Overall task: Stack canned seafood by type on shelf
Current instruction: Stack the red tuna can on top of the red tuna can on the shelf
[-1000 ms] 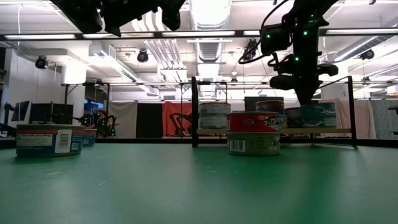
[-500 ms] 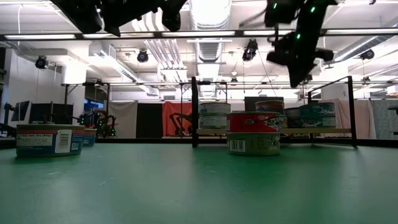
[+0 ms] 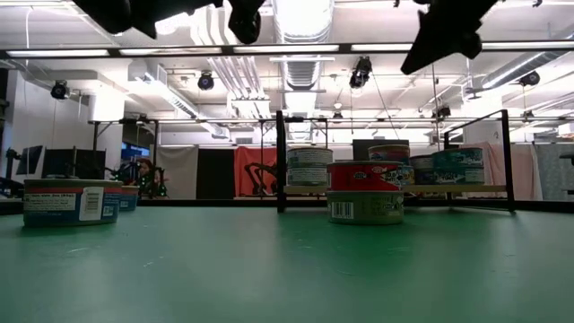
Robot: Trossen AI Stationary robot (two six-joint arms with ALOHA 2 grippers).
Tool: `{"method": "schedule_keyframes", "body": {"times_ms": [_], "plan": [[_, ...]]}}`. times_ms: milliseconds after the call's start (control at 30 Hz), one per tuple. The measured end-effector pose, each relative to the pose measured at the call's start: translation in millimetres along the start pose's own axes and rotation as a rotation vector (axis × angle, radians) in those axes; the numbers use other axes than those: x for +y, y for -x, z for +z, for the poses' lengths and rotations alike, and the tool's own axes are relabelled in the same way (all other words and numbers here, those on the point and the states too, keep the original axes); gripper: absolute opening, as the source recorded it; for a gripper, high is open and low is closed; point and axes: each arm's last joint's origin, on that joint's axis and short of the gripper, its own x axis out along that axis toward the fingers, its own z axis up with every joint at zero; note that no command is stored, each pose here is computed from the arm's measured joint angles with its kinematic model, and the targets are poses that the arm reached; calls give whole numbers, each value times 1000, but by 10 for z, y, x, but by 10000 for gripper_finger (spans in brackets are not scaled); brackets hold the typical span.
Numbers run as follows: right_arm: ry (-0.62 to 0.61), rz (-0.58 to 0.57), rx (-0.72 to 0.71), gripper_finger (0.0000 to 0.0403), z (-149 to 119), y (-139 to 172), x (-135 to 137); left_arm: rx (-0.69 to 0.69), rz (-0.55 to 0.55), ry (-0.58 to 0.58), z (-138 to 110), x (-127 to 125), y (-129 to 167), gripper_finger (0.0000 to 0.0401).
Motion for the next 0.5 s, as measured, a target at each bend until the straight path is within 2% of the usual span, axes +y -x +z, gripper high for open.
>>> {"method": "schedule_keyframes", "body": {"times_ms": [100, 300, 500], "plan": [[30, 37, 21, 9, -163, 30, 179, 36, 77, 15, -120, -126, -51, 219], [-22, 53, 97, 9, -513, -30, 428, 100, 232, 30, -371, -306, -132, 219], [-47, 54, 172, 9, -757, -86, 590, 146, 286, 30, -645, -392, -233, 219]]}}
